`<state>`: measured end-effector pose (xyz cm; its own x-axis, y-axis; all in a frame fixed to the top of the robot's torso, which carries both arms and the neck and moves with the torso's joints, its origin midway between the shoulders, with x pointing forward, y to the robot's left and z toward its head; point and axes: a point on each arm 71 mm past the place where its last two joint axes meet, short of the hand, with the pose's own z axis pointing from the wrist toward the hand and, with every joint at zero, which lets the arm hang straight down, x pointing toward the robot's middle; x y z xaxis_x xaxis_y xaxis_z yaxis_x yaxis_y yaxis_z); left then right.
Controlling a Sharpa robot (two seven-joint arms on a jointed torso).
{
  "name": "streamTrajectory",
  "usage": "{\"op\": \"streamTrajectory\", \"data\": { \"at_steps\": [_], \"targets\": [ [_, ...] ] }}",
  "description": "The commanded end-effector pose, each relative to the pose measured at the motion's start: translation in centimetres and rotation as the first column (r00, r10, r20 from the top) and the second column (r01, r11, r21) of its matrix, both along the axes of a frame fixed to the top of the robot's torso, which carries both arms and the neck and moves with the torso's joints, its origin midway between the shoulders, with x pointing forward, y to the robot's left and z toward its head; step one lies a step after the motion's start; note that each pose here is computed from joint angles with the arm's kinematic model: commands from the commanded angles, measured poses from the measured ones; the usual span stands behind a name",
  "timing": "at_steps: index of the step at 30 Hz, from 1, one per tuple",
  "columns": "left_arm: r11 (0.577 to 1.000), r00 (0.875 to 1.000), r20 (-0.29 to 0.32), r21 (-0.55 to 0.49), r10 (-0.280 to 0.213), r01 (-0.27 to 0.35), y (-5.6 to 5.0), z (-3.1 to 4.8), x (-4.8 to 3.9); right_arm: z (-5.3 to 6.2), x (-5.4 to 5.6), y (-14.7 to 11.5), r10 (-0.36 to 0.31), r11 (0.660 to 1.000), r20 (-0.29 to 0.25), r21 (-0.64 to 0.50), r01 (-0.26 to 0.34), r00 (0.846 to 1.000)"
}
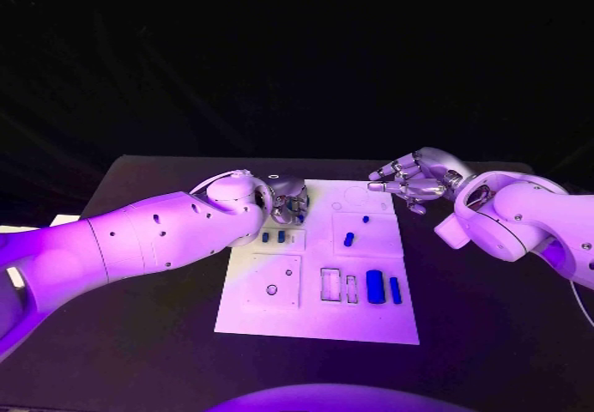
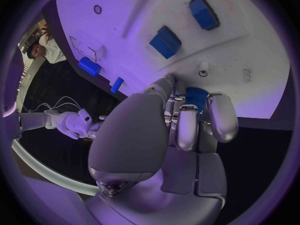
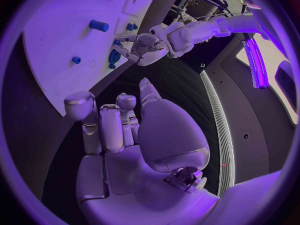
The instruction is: Assemble the parts on the task board
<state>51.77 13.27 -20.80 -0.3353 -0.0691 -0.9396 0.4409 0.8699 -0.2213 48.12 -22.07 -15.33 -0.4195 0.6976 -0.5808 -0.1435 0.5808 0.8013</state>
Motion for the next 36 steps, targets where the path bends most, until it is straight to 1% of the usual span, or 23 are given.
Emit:
{"op": "streamTrajectory", "data": {
  "at_steps": [1, 5, 9, 11, 13, 17, 19, 22, 29, 36],
  "targets": [
    [0.995, 1.000, -0.005, -0.094, 0.020, -0.020, 0.2, 0.74, -0.10, 0.0, -0.1, 0.2, 0.020, 1.000, 0.000, -0.001, -0.020, 1.000],
    [0.986, 0.999, -0.023, -0.157, 0.045, -0.048, 1.3, 1.77, -0.18, 0.0, -0.1, 0.1, 0.018, 1.000, 0.000, -0.001, -0.018, 1.000],
    [0.977, 0.997, -0.031, -0.201, 0.065, -0.070, 2.6, 2.92, -0.14, 0.0, -0.1, 0.0, 0.016, 1.000, -0.001, -0.002, -0.016, 1.000],
    [0.976, 0.996, -0.036, -0.203, 0.076, -0.082, 3.4, 3.25, -0.10, 0.0, -0.1, 0.0, 0.015, 1.000, -0.001, -0.002, -0.015, 1.000],
    [0.976, 0.995, -0.045, -0.198, 0.085, -0.092, 4.0, 3.35, -0.05, 0.0, -0.1, 0.0, 0.015, 1.000, -0.002, -0.003, -0.015, 1.000],
    [0.978, 0.993, -0.065, -0.180, 0.099, -0.109, 5.0, 3.23, 0.07, -0.1, -0.1, 0.0, 0.015, 1.000, -0.003, -0.004, -0.015, 1.000],
    [0.978, 0.992, -0.071, -0.174, 0.103, -0.114, 5.3, 3.09, 0.09, -0.1, -0.1, 0.0, 0.015, 1.000, -0.003, -0.004, -0.015, 1.000],
    [0.980, 0.990, -0.088, -0.158, 0.106, -0.119, 5.6, 2.65, 0.06, -0.1, -0.1, 0.0, 0.015, 1.000, -0.003, -0.004, -0.015, 1.000],
    [0.986, 0.989, -0.109, -0.120, 0.104, -0.117, 5.9, 1.69, -0.19, -0.1, -0.1, -0.1, 0.013, 1.000, -0.002, -0.003, -0.013, 1.000],
    [0.988, 0.989, -0.111, -0.108, 0.101, -0.113, 5.7, 1.26, -0.29, -0.1, -0.1, 0.0, 0.014, 1.000, -0.002, -0.002, -0.014, 1.000]
  ]
}}
